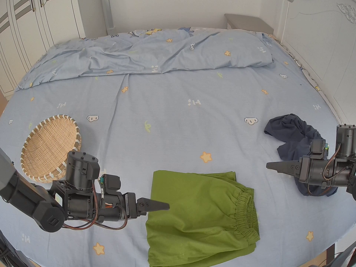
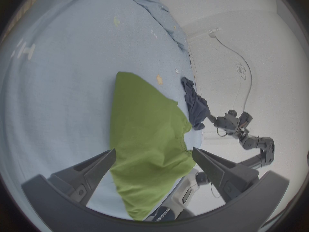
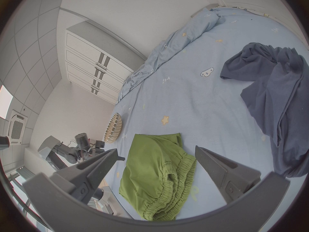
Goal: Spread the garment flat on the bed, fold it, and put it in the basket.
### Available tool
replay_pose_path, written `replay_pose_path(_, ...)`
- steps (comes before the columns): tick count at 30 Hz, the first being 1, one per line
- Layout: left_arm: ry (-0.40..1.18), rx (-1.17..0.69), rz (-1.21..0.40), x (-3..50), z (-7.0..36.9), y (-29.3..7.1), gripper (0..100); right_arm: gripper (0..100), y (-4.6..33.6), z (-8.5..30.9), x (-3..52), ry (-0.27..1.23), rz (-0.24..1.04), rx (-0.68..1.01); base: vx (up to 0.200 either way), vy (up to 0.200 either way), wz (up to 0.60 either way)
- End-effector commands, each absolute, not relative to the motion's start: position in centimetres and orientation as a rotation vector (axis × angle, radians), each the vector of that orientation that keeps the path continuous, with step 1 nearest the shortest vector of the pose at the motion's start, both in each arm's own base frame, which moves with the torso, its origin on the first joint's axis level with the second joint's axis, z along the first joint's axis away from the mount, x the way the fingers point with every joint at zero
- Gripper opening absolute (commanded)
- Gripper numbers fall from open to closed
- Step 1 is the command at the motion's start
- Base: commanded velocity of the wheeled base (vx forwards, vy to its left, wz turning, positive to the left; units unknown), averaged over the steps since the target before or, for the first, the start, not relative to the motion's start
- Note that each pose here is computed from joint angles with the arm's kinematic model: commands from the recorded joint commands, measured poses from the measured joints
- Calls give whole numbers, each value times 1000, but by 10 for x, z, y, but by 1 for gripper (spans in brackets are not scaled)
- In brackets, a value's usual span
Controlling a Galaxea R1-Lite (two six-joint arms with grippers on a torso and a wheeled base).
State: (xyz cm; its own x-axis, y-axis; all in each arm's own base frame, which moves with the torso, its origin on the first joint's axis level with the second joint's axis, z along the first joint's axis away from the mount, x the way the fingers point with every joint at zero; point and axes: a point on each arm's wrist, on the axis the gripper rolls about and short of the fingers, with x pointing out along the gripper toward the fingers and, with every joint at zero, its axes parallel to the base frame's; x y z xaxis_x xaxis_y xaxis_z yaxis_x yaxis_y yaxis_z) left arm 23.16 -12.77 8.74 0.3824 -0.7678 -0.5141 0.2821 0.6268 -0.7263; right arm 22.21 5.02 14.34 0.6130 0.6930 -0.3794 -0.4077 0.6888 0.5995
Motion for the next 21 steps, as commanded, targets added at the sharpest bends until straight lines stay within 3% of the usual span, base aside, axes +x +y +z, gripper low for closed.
replay_pose_path(1, 1055, -567, -672, 238, 39, -107, 100, 100, 52, 155, 208, 593, 698, 476, 0, 0, 0)
replay_pose_path(8, 1067, -538, -721, 241, 18, -125, 100, 100, 53, 154, 207, 613, 699, 478, 0, 0, 0)
replay_pose_path(21, 953, -588, -857, 240, 30, -153, 100, 100, 52, 154, 207, 611, 690, 481, 0, 0, 0)
